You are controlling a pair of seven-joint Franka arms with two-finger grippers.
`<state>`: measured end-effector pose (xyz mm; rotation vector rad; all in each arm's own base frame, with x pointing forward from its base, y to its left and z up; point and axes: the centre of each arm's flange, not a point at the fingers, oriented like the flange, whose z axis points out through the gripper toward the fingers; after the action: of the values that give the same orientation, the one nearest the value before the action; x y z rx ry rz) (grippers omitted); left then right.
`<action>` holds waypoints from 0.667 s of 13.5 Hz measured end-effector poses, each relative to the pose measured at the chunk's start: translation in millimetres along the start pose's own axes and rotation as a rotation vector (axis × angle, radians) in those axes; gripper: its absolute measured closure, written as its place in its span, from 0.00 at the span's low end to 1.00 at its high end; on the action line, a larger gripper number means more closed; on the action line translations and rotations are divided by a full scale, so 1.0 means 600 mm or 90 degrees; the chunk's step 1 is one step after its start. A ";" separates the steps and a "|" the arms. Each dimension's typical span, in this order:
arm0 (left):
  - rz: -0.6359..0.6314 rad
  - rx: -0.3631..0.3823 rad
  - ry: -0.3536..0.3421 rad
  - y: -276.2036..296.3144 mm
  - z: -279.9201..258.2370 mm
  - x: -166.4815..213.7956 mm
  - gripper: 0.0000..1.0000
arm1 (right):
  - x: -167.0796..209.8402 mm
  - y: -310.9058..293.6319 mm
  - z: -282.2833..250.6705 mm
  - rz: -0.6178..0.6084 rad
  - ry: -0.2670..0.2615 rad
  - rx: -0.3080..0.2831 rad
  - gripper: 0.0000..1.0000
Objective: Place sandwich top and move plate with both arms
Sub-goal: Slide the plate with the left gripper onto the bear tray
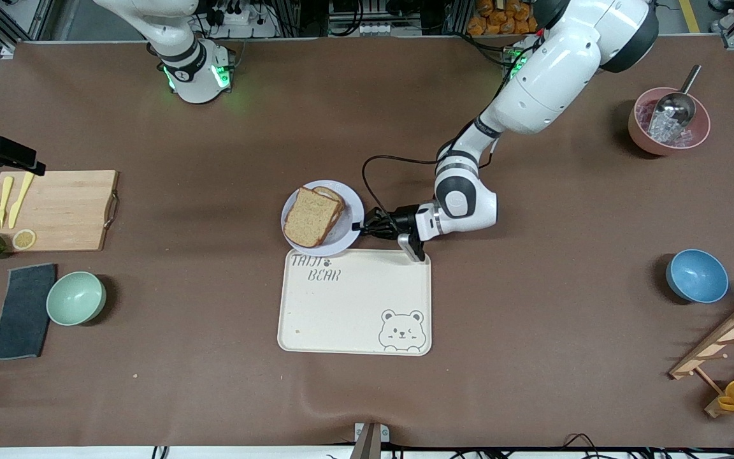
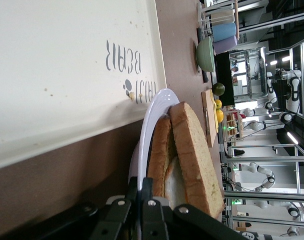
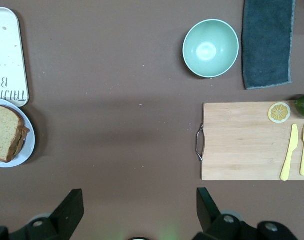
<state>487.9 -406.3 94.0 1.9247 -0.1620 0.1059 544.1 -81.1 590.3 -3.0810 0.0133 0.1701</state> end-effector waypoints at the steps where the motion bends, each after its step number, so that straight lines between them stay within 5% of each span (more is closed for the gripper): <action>1: 0.001 -0.002 0.000 0.002 0.001 0.000 0.95 | 0.000 0.000 0.001 0.000 -0.001 0.000 0.00; 9: -0.024 -0.032 0.016 0.038 0.021 -0.006 0.95 | 0.003 0.000 0.002 0.000 0.003 -0.001 0.00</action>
<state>480.6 -425.7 110.1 1.8744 -0.1110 0.1006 545.7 -81.4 589.0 -3.0822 0.0136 0.1621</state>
